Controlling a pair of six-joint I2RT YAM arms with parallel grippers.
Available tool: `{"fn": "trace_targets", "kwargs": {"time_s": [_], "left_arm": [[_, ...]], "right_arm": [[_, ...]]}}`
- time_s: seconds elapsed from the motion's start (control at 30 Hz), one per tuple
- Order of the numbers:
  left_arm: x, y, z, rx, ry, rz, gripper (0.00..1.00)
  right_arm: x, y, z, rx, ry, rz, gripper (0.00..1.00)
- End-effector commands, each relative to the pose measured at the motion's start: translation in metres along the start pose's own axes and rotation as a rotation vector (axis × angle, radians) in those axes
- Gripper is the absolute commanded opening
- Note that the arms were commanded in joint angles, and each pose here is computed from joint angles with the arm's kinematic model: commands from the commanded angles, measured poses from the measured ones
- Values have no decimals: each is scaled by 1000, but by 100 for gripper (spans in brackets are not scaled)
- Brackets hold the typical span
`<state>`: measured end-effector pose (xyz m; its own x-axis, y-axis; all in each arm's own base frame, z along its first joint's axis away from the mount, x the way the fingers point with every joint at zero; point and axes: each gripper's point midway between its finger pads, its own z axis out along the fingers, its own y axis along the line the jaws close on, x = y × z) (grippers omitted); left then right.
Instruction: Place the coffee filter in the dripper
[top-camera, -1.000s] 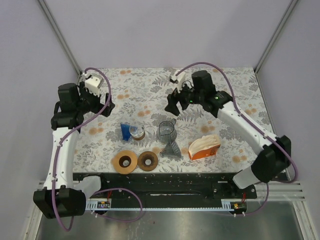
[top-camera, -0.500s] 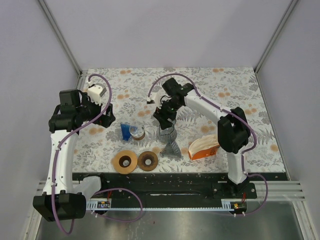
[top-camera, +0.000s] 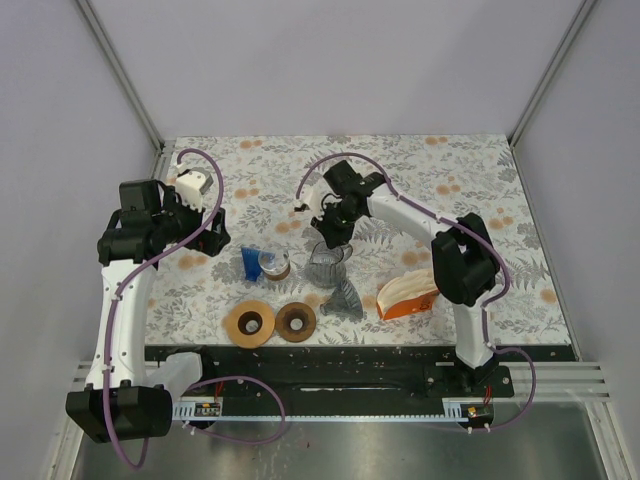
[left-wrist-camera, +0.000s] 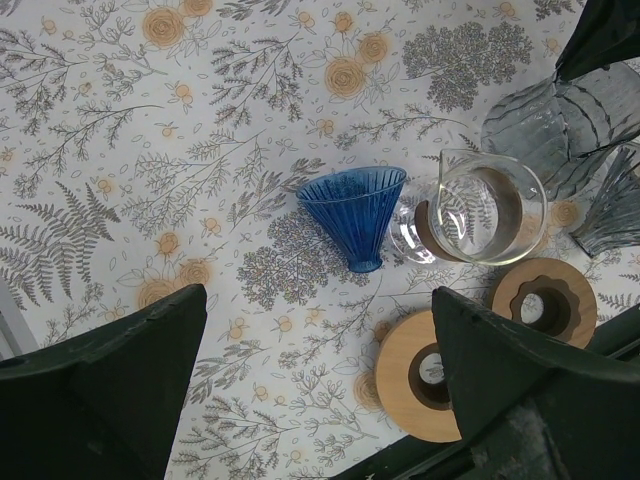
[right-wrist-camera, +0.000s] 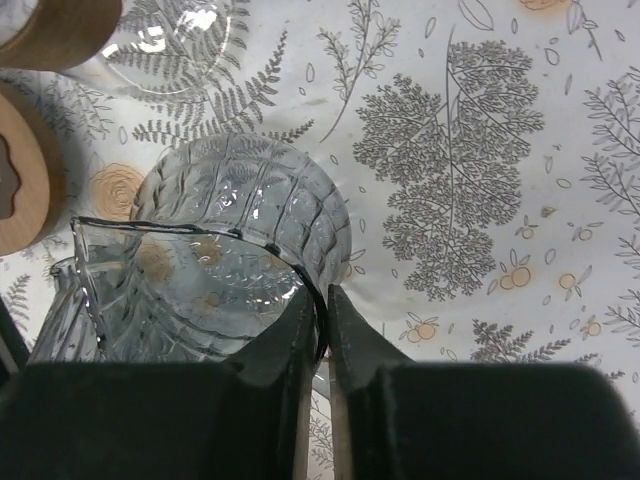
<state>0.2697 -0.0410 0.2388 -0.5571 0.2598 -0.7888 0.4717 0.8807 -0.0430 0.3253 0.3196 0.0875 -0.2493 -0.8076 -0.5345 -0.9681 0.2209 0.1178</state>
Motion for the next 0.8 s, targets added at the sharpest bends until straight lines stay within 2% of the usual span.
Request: {"fn": "trace_targets", "kwargs": {"time_s": [0.0,0.03,0.4,0.77], "left_arm": [[-11,5,-6,-35,-37,32,99],[-11,5,-6,-33,-36,33,99],[-9,5,-7,-41,-35,29,99],[-6,6,-6,-47,-28,31,99]], "right_arm": [[-4,-19,-14,155,-19,-46,7],[-2,-24,-15,195,-14,-46,0],[15,-108,-52,632,9,159,0],[10,-123,-46,661,-29,263,0]]}}
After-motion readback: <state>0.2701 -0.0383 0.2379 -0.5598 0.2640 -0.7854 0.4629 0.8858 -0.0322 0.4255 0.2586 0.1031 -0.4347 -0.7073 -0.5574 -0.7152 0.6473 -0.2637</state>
